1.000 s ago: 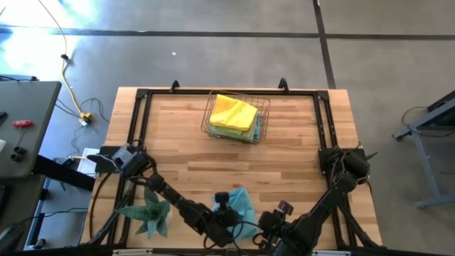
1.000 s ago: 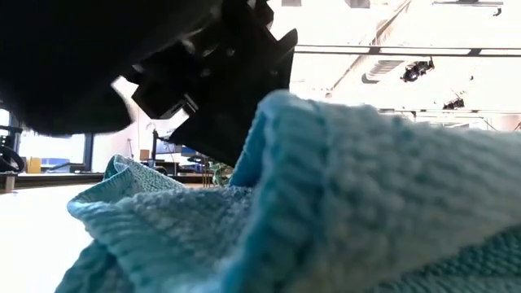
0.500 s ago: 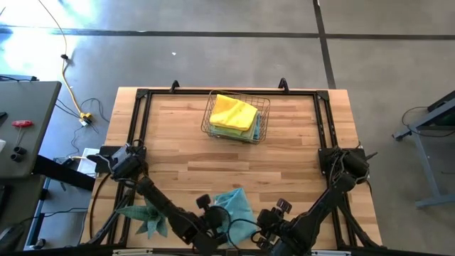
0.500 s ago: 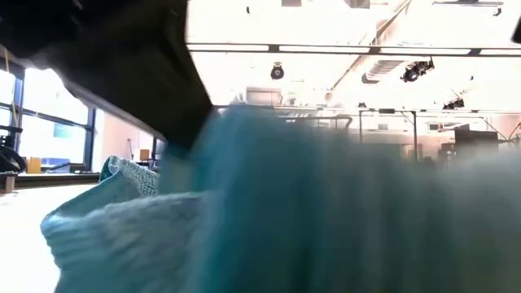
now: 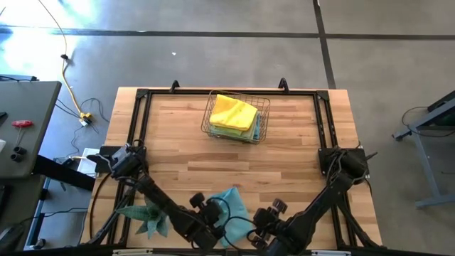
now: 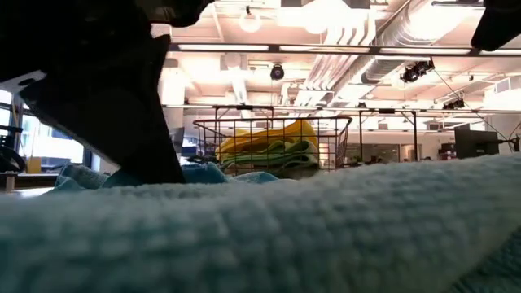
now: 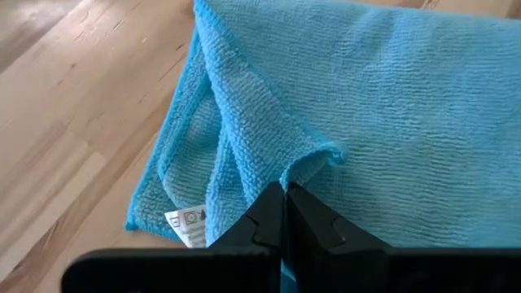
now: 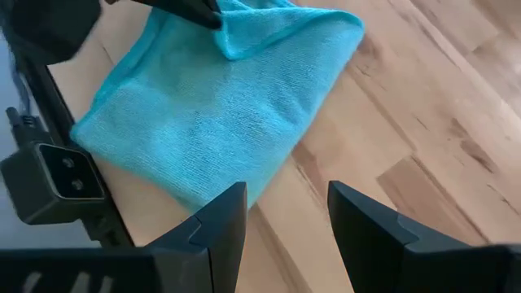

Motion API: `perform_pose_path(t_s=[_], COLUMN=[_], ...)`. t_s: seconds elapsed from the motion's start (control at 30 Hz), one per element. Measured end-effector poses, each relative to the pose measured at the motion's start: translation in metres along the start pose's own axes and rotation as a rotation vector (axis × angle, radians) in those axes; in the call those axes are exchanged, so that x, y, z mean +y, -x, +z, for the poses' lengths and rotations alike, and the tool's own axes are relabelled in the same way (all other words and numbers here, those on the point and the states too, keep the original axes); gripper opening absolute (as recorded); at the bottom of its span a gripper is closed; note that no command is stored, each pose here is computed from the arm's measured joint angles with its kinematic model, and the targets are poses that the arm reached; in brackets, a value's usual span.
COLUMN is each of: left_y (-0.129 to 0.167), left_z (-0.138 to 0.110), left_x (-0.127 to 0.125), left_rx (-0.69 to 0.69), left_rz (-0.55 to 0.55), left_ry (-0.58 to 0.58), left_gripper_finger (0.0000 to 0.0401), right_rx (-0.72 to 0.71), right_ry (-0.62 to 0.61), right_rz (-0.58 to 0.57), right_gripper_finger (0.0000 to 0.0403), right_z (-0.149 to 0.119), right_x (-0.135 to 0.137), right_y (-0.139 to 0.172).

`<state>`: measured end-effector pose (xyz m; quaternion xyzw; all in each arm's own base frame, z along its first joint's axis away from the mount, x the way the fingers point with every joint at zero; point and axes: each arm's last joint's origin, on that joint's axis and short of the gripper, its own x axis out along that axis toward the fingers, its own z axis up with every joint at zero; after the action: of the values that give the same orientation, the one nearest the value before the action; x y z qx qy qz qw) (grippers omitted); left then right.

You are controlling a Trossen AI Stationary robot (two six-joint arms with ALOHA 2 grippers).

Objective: Fold microfiber towels
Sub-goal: Fold the blue towel

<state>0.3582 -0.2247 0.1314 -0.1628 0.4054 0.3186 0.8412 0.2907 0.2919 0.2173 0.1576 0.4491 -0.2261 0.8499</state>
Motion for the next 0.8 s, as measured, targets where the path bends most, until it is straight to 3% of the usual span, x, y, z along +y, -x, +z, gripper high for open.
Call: perform_pose_path(t_s=[0.37,0.6,0.8], left_y=[-0.004,-0.001,0.002], left_z=[0.005,0.007,0.003], left_x=[0.002,0.008,0.011], left_rx=[0.084,-0.011,0.047], left_rz=[-0.004,0.069,0.089], left_ry=[-0.034,0.163,0.271], left_gripper_finger=[0.0042,0.0048,0.0026], right_rx=[0.007,0.009,0.006], right_ry=[-0.016,-0.017,-0.018], right_rz=[0.019,0.018,0.018], right_gripper_finger=[0.0167,0.0167,0.0167], right_z=[-0.002,-0.002,-0.002], right_x=[0.006,0.006,0.006], right_y=[-0.010,-0.010,-0.010])
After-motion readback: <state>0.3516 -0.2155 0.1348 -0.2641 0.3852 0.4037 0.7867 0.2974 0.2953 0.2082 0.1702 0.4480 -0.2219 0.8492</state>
